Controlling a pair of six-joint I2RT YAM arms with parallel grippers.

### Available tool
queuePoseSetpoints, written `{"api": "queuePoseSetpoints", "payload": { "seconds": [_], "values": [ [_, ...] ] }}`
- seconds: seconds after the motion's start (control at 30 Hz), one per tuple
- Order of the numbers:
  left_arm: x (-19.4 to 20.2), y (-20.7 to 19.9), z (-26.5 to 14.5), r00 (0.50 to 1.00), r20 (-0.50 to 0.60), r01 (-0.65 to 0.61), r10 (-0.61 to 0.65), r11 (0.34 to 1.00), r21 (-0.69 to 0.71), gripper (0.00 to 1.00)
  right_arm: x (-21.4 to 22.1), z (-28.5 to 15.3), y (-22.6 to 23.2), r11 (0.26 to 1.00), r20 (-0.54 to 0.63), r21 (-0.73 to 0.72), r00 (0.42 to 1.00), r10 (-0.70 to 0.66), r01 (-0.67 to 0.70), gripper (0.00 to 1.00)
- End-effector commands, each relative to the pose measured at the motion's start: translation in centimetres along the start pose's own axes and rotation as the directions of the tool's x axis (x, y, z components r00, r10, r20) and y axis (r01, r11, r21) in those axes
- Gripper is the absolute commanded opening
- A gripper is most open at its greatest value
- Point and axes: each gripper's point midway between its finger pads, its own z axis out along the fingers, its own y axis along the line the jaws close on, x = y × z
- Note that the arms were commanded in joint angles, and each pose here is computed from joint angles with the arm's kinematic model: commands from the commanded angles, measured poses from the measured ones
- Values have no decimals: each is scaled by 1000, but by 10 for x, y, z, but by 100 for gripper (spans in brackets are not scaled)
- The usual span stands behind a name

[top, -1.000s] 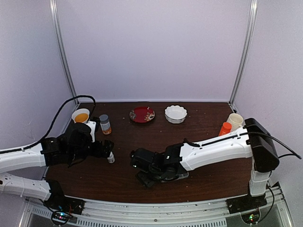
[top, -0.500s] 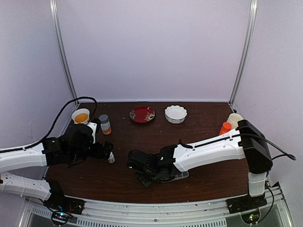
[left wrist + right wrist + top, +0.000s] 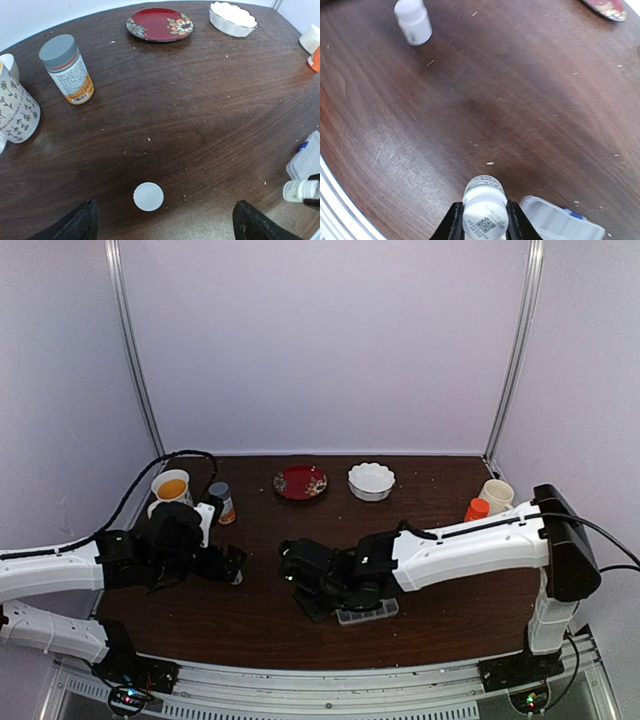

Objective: Sort the pills into containers
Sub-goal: Pick up the pill bottle from the center of the board, then place the pill bottle at the center of the board.

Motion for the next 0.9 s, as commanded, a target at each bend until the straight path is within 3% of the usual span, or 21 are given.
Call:
{"api": "queuePoseSetpoints", "payload": {
  "seconds": [0.0, 0.27, 0.5, 0.87],
  "values": [
    [-4, -19, 11, 1000, -5, -14, 14, 996, 84, 96, -21, -35, -48, 995, 84, 86, 996, 43, -50, 22],
    [-9, -69, 38, 987, -67, -134, 145, 980, 144, 93, 7, -46, -147, 963, 51, 238, 992, 117, -126, 22],
    [-9, -130, 53, 961, -71, -245, 268, 940, 236, 93, 58, -34, -224, 909, -12, 326, 960, 278, -259, 23],
    [11, -219, 63, 887, -46, -390, 460, 797, 461, 98, 109, -9, -261, 873, -105, 332, 905, 412, -359, 27]
  ]
}}
